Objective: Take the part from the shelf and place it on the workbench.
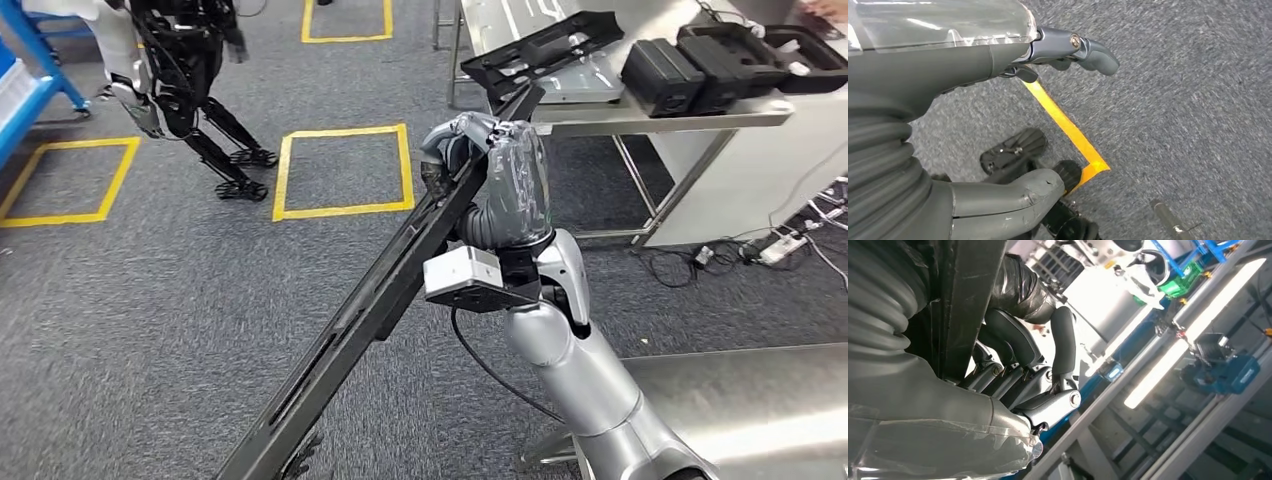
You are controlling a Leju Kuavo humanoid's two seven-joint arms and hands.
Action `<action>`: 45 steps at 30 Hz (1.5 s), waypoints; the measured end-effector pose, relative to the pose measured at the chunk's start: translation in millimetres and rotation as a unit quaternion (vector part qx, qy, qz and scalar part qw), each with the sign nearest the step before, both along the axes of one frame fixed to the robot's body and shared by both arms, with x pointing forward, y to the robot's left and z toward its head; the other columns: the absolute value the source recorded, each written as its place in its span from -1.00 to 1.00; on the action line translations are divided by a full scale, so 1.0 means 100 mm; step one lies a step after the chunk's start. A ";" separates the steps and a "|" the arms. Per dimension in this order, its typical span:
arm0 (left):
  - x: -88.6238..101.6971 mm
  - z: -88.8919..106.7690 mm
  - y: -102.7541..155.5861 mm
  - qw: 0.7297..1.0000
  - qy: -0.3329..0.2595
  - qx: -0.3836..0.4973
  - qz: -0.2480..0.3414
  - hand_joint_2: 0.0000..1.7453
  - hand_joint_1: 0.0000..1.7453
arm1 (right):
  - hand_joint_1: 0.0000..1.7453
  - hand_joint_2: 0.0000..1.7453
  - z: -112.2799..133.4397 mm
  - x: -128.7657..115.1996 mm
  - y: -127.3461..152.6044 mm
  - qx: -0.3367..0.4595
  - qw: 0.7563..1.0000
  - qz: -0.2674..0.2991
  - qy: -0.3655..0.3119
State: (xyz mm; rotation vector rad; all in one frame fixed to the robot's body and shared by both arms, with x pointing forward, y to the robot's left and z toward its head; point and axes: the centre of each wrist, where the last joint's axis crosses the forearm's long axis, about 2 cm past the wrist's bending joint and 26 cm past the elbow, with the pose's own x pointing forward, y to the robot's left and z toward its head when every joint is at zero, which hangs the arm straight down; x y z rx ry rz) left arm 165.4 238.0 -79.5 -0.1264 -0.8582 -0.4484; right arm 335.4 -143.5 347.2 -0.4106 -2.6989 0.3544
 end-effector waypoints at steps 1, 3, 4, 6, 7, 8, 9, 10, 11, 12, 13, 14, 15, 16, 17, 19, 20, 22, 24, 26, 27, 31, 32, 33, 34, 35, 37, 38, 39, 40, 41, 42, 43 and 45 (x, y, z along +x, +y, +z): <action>0.00 0.00 0.02 1.000 0.000 0.001 0.000 1.00 -1.00 | 1.00 1.00 -0.01 0.00 -0.01 0.001 1.000 0.000 0.000; 0.02 0.00 0.05 1.000 0.001 -0.001 -0.001 1.00 -1.00 | 1.00 1.00 -0.01 0.00 -0.03 0.003 1.000 -0.003 0.000; 0.04 0.01 0.06 1.000 0.000 -0.003 -0.002 1.00 -1.00 | 1.00 1.00 0.00 0.00 -0.05 0.005 1.000 -0.005 -0.002; 0.06 0.01 0.09 1.000 0.001 -0.004 -0.004 1.00 -1.00 | 1.00 1.00 0.02 0.00 -0.07 0.007 1.000 -0.007 -0.006; 0.06 0.01 0.10 1.000 0.003 -0.004 -0.005 1.00 -1.00 | 1.00 1.00 0.03 0.00 -0.07 0.008 1.000 -0.008 -0.006; 0.06 0.01 0.12 1.000 0.005 -0.004 -0.006 1.00 -1.00 | 1.00 1.00 0.02 0.00 -0.08 0.008 1.000 -0.009 -0.006; 0.06 0.01 0.12 1.000 0.007 -0.005 -0.007 1.00 -1.00 | 1.00 1.00 0.02 0.00 -0.08 0.008 1.000 -0.009 -0.006; 0.07 0.01 0.13 1.000 0.008 -0.007 -0.008 1.00 -1.00 | 1.00 1.00 0.02 0.00 -0.09 0.009 1.000 -0.010 -0.006; 0.08 0.02 0.13 1.000 0.008 -0.012 -0.008 1.00 -1.00 | 1.00 1.00 0.03 0.00 -0.10 0.009 1.000 -0.011 -0.007; 0.10 0.03 0.12 1.000 0.009 -0.017 -0.009 1.00 -1.00 | 1.00 1.00 0.04 0.00 -0.11 0.010 1.000 -0.012 -0.009; 0.12 0.04 0.12 1.000 0.009 -0.024 -0.009 1.00 -1.00 | 1.00 1.00 0.06 0.00 -0.11 0.011 1.000 -0.012 -0.012; 0.14 0.04 0.12 0.999 0.009 -0.029 -0.010 1.00 -1.00 | 1.00 1.00 0.08 -0.01 -0.11 0.012 1.000 -0.011 -0.016; 0.15 0.04 0.12 0.999 0.009 -0.032 -0.010 1.00 -1.00 | 1.00 1.00 0.09 -0.01 -0.11 0.013 1.000 -0.011 -0.018; 0.15 0.05 0.12 0.999 0.009 -0.034 -0.011 1.00 -1.00 | 1.00 1.00 0.10 -0.01 -0.12 0.013 1.000 -0.011 -0.020; 0.16 0.05 0.12 0.999 0.009 -0.035 -0.011 1.00 -1.00 | 1.00 1.00 0.11 -0.01 -0.12 0.013 1.000 -0.011 -0.021; 0.17 0.06 0.12 0.999 0.008 -0.036 -0.012 1.00 -1.00 | 1.00 1.00 0.11 -0.02 -0.12 0.014 1.000 -0.011 -0.022; 0.18 0.06 0.13 0.999 0.007 -0.036 -0.012 1.00 -1.00 | 1.00 1.00 0.12 -0.02 -0.12 0.014 1.000 -0.011 -0.024; 0.18 0.06 0.14 0.999 0.008 -0.036 -0.012 1.00 -1.00 | 1.00 1.00 0.13 -0.03 -0.12 0.015 1.000 -0.010 -0.025; 0.16 0.05 0.14 0.999 0.010 -0.035 -0.012 1.00 -1.00 | 1.00 1.00 0.13 -0.03 -0.12 0.015 1.000 -0.010 -0.024; 0.15 0.04 0.15 0.999 0.011 -0.035 -0.012 1.00 -1.00 | 1.00 1.00 0.12 -0.03 -0.12 0.015 1.000 -0.010 -0.023; 0.16 0.05 0.15 0.999 0.011 -0.035 -0.012 1.00 -1.00 | 1.00 1.00 0.12 -0.03 -0.12 0.015 1.000 -0.010 -0.023; 0.16 0.05 0.18 0.999 0.011 -0.032 -0.010 1.00 -1.00 | 1.00 1.00 0.12 -0.03 -0.12 0.014 1.000 -0.010 -0.023; 0.16 0.05 0.18 0.999 0.012 -0.032 -0.008 1.00 -1.00 | 1.00 1.00 0.12 -0.03 -0.12 0.014 1.000 -0.010 -0.023; 0.16 0.05 0.18 0.999 0.012 -0.033 -0.007 1.00 -1.00 | 1.00 1.00 0.12 -0.03 -0.12 0.014 1.000 -0.010 -0.023; 0.17 0.05 0.18 0.999 0.013 -0.034 -0.005 1.00 -1.00 | 1.00 1.00 0.12 -0.03 -0.12 0.014 1.000 -0.011 -0.023; 0.17 0.05 0.18 0.999 0.012 -0.035 -0.004 1.00 -1.00 | 1.00 1.00 0.12 -0.04 -0.12 0.014 1.000 -0.011 -0.024; 0.16 0.05 0.18 0.999 0.013 -0.035 -0.002 1.00 -1.00 | 1.00 1.00 0.12 -0.04 -0.13 0.015 0.999 -0.011 -0.025; 0.15 0.04 0.18 0.999 0.015 -0.034 -0.002 1.00 -1.00 | 1.00 1.00 0.12 -0.04 -0.13 0.015 0.999 -0.012 -0.025; 0.14 0.04 0.19 0.999 0.018 -0.034 -0.002 1.00 -1.00 | 1.00 1.00 0.12 -0.04 -0.13 0.015 1.000 -0.012 -0.024; 0.12 0.03 0.19 0.999 0.023 -0.034 -0.002 1.00 -1.00 | 1.00 1.00 0.11 -0.04 -0.14 0.014 1.000 -0.013 -0.023; 0.12 0.03 0.18 0.999 0.027 -0.033 -0.002 1.00 -1.00 | 1.00 1.00 0.10 -0.04 -0.14 0.014 1.000 -0.013 -0.022; 0.11 0.03 0.18 0.999 0.031 -0.033 -0.002 1.00 -1.00 | 1.00 1.00 0.10 -0.04 -0.14 0.014 1.000 -0.013 -0.020; 0.11 0.03 0.18 0.999 0.035 -0.034 -0.001 1.00 -1.00 | 1.00 1.00 0.09 -0.04 -0.14 0.014 1.000 -0.014 -0.020; 0.11 0.03 0.18 0.999 0.042 -0.034 0.001 1.00 -1.00 | 1.00 1.00 0.10 -0.04 -0.14 0.014 1.000 -0.014 -0.020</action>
